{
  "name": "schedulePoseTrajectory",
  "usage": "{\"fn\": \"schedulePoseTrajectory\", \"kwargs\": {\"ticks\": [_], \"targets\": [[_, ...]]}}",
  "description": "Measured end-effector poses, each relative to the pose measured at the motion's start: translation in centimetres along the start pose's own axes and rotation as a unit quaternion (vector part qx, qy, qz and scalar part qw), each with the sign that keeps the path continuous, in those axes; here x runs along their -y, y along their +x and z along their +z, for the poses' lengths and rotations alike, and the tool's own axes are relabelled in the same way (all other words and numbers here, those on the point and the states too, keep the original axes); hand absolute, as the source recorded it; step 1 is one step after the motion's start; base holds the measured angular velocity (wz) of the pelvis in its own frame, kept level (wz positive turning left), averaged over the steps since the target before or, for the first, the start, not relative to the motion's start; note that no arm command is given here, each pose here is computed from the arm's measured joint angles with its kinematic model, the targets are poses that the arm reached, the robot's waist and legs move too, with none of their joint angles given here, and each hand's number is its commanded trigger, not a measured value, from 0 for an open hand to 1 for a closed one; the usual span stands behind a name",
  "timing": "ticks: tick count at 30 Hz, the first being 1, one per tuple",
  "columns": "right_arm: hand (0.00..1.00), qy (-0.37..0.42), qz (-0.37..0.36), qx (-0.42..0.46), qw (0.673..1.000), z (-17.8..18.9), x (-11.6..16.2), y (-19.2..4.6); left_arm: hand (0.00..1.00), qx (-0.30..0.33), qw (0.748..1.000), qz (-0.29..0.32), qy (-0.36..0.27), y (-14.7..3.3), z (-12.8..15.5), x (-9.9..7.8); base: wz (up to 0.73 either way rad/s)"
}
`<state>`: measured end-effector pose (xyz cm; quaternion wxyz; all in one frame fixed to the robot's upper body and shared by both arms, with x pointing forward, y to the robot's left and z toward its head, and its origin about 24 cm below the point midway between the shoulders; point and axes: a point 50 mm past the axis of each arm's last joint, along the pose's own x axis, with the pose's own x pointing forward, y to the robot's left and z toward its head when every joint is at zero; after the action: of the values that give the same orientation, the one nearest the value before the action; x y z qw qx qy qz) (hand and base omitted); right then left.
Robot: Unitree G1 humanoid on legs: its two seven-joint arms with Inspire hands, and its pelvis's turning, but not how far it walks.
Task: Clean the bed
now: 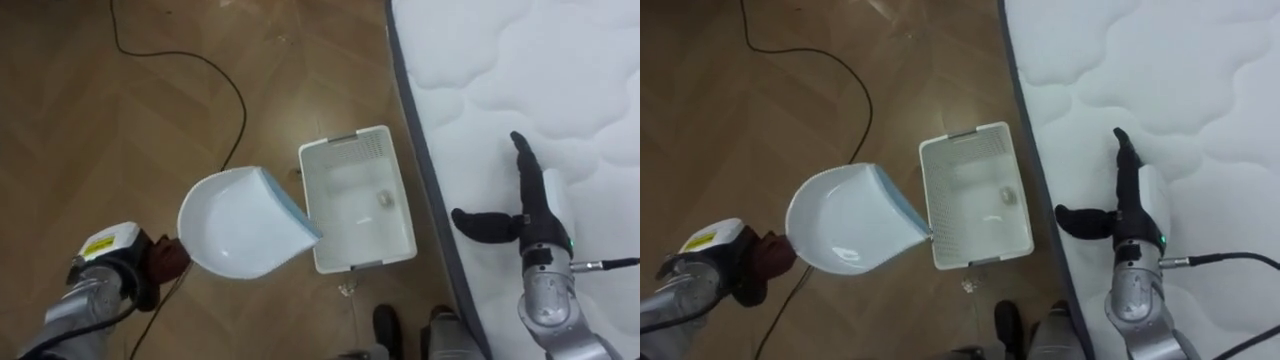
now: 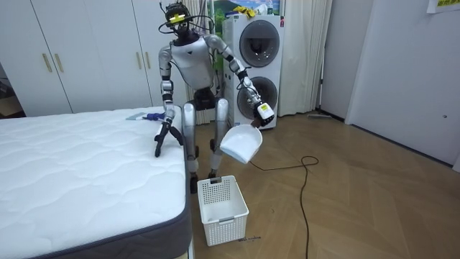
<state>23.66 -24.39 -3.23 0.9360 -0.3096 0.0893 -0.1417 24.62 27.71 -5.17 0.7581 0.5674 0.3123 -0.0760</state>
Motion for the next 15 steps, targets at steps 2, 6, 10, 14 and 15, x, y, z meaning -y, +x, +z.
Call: {"fn": "schedulePoseTrajectory", "kwargs": {"ticks": [2, 6, 10, 14, 15], "targets": [[0.00, -0.003, -0.001, -0.011, 1.000, -0.6, 0.0, -0.2, 1.00, 0.018, 1.000, 0.005, -0.003, 0.0, 0.7, -0.2, 0.23], [0.00, -0.014, 0.005, -0.034, 0.999, -1.9, 0.0, -0.9, 1.00, 0.044, 0.999, 0.000, -0.022, -0.6, 1.4, 1.1, 0.09], [0.00, -0.010, -0.001, -0.051, 0.999, -2.6, 0.4, -1.2, 1.00, 0.071, 0.997, -0.006, -0.036, -1.2, 2.3, 2.1, 0.23], [0.00, 0.006, -0.007, -0.077, 0.997, -3.6, 0.6, -2.0, 1.00, 0.095, 0.994, -0.013, -0.054, -2.2, 2.9, 2.7, -0.05], [0.00, 0.006, -0.007, -0.077, 0.997, -3.6, 0.6, -2.0, 1.00, 0.099, 0.993, -0.009, -0.062, -2.3, 2.9, 2.6, -0.20]]}}
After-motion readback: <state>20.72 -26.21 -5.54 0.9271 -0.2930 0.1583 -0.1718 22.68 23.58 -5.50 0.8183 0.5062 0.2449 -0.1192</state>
